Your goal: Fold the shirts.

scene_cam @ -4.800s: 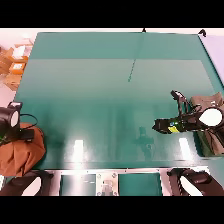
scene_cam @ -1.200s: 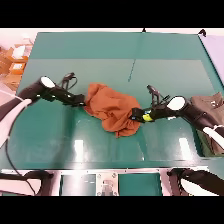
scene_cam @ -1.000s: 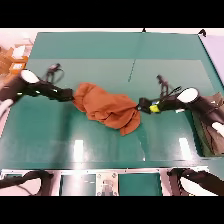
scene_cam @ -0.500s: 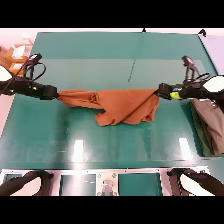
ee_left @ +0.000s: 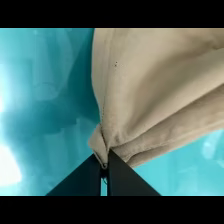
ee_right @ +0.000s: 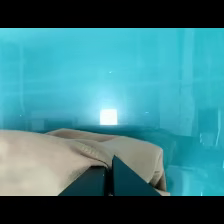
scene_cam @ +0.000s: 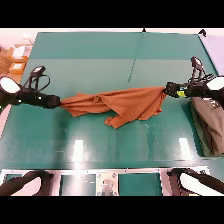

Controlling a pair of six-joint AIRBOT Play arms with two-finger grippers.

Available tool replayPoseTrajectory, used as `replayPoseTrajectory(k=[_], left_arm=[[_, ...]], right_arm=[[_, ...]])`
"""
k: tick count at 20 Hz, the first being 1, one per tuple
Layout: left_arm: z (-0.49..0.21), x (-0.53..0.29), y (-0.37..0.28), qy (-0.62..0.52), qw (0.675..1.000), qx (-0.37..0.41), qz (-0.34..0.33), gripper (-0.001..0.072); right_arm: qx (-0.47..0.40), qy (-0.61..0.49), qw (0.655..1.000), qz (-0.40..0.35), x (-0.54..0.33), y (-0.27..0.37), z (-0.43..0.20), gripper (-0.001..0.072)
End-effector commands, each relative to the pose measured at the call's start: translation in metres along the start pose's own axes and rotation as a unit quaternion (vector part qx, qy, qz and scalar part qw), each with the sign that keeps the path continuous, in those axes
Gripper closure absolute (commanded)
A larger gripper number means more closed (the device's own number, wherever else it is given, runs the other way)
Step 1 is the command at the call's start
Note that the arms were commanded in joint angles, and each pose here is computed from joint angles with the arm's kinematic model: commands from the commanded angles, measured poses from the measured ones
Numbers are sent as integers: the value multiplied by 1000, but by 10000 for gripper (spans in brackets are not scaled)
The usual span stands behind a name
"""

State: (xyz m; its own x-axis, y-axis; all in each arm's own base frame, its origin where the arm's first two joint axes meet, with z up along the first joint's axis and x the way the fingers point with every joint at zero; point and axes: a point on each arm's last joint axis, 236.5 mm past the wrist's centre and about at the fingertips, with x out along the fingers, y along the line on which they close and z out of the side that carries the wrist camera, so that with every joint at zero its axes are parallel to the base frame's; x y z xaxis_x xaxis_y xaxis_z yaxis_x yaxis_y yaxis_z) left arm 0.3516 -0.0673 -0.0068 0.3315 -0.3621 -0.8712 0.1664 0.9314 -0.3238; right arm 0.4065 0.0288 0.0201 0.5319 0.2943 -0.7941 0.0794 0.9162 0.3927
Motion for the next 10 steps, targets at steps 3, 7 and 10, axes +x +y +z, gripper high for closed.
replayPoseTrajectory(k=[3,7,10], left_arm=[[-14,12,-33,4,996,-27,-81,556],[-29,-8,-19,55,996,-11,-67,95],[-18,-26,11,32,997,-47,-51,95]], right_arm=[[-10,53,998,23,-26,9,-3,291],[25,77,997,16,-78,-12,-11,288],[85,109,990,13,-75,-26,-70,287]])
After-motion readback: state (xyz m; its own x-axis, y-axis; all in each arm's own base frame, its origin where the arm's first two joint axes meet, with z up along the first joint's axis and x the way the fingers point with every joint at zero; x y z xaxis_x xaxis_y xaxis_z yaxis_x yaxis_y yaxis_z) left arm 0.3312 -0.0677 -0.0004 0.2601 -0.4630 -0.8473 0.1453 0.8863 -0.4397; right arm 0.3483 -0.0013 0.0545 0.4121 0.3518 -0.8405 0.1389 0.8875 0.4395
